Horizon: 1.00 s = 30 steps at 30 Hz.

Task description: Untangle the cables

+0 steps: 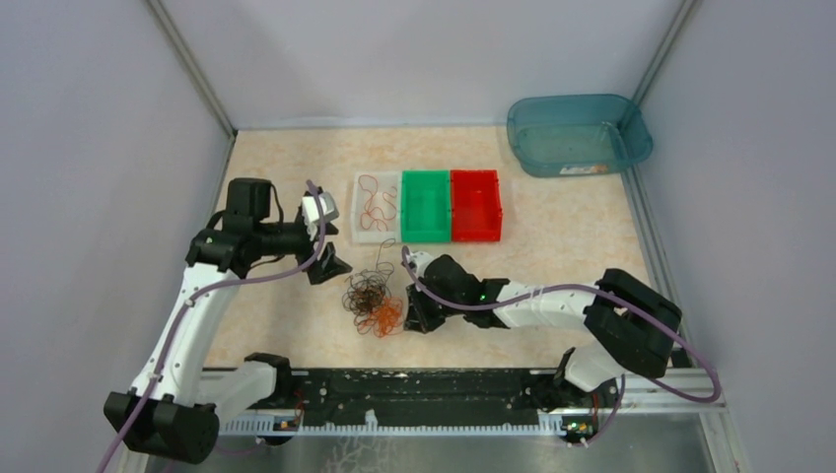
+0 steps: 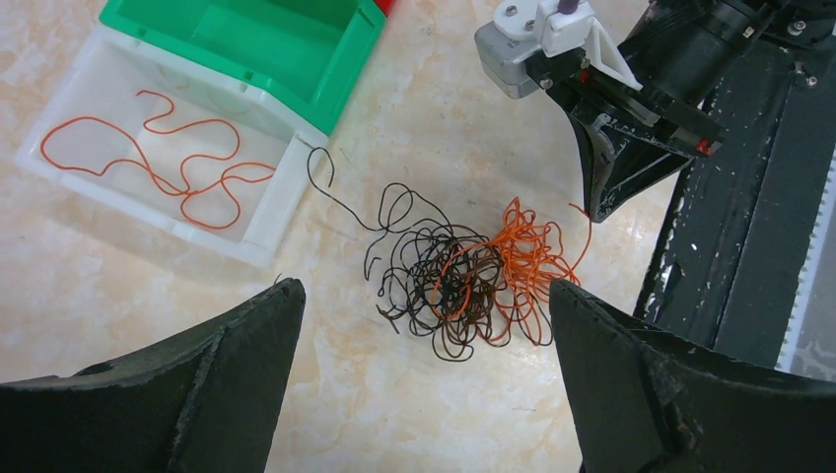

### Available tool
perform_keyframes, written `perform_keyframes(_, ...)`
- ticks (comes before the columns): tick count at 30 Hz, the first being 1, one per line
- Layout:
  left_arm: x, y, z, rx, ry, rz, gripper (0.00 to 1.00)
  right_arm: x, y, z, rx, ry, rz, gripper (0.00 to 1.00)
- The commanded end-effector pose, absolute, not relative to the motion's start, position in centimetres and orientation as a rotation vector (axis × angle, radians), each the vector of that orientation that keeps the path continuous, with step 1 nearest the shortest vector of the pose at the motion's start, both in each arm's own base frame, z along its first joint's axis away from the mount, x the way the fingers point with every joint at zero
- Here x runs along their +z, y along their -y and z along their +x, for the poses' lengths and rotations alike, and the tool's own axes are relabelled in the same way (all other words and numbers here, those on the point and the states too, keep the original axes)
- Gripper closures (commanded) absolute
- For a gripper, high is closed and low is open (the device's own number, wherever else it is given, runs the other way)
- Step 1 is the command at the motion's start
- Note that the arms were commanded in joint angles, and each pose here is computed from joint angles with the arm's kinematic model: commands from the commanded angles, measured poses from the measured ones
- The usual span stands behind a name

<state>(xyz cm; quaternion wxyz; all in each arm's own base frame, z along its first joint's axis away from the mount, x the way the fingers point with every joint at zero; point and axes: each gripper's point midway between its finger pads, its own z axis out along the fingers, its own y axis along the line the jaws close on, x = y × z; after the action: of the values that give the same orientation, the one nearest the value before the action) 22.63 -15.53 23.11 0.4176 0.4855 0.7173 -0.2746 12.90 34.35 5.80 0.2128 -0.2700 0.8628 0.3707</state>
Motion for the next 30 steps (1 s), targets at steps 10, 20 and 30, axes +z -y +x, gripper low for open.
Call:
perform_keyframes(10, 22.7, 15.5, 21.4, -0.696, -1.771, 1.239, 0.01, 13.4, -35.1, 16.7, 0.962, -2.133, -0.705, 1.0)
perform_keyframes(20, 25.7, 17.1, 19.3, -0.868, -1.709, 1.178, 0.01, 27.6, -36.7, 16.9, 1.171, -1.804, -0.638, 1.0)
perform_keyframes(30, 26.0, 17.7, 16.6, -0.943, -1.605, 1.216, 0.0, 35.1, -39.0, 16.5, 1.324, -1.628, -0.65, 1.0)
